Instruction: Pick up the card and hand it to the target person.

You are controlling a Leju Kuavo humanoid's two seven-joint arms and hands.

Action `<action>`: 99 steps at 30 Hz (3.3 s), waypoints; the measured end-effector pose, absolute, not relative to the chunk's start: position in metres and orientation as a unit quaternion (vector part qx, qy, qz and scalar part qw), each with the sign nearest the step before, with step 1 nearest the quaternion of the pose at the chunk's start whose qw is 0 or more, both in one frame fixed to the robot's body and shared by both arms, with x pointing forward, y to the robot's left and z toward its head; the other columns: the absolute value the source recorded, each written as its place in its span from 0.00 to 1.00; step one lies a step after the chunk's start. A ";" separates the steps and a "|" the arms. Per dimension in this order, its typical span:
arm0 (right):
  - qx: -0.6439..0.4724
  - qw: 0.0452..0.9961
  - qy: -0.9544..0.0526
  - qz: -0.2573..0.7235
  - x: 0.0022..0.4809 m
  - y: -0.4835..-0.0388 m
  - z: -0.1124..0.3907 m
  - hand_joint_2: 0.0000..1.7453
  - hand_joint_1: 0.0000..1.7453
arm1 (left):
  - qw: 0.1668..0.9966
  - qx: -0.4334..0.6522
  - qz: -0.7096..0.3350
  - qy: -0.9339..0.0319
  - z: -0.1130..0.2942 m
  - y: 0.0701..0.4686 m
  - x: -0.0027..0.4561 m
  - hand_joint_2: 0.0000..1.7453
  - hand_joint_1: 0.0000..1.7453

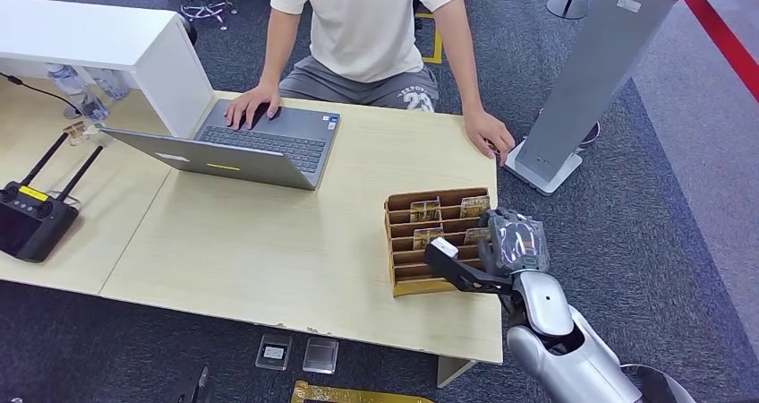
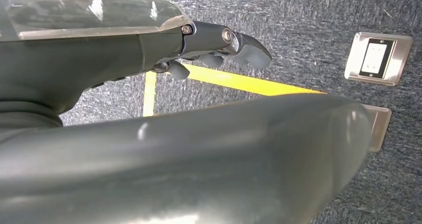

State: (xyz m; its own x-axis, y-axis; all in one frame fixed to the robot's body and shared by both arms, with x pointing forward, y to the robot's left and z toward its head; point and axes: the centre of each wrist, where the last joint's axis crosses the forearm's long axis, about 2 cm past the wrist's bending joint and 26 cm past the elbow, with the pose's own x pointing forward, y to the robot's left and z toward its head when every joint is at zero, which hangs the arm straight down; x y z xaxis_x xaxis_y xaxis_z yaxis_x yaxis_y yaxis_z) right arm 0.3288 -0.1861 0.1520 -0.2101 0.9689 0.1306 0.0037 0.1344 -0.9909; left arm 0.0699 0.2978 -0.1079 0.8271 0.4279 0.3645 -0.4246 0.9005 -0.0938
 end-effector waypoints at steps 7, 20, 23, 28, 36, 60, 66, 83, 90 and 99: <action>-0.417 0.473 -0.584 0.512 0.330 -0.188 0.150 1.00 0.65 | 0.955 -0.004 0.225 -0.191 -0.108 0.298 0.070 0.00 0.00; -0.415 0.474 -0.584 0.512 0.330 -0.188 0.149 1.00 0.78 | 0.955 -0.004 0.225 -0.192 -0.108 0.298 0.070 1.00 0.00; -0.414 0.474 -0.583 0.513 0.331 -0.189 0.148 1.00 0.78 | 0.956 -0.004 0.221 -0.195 -0.108 0.298 0.070 1.00 0.00; -0.414 0.474 -0.584 0.513 0.331 -0.189 0.148 1.00 0.78 | 0.955 -0.001 0.221 -0.199 -0.108 0.298 0.070 1.00 0.00; -0.405 0.485 -0.592 0.501 0.332 -0.190 0.155 1.00 0.78 | 0.955 0.002 0.225 -0.195 -0.108 0.298 0.069 1.00 0.00; -0.329 0.415 -0.741 0.414 0.318 -0.183 0.266 1.00 0.78 | 0.953 0.003 0.237 -0.188 -0.109 0.298 0.064 1.00 0.00; -0.302 0.395 -0.769 0.401 0.330 -0.170 0.253 1.00 0.78 | 0.953 -0.001 0.236 -0.188 -0.108 0.298 0.069 1.00 0.00; -0.310 0.364 -0.795 0.372 0.362 -0.154 0.197 1.00 0.78 | 0.957 -0.015 0.229 -0.180 -0.106 0.295 0.078 1.00 0.00; -0.308 0.379 -0.782 0.386 0.365 -0.148 0.185 1.00 0.00 | 0.958 -0.044 0.224 -0.174 -0.106 0.294 0.078 1.00 0.00; -0.310 0.391 -0.772 0.393 0.366 -0.146 0.178 1.00 0.00 | 0.960 -0.039 0.216 -0.173 -0.107 0.293 0.077 0.00 0.00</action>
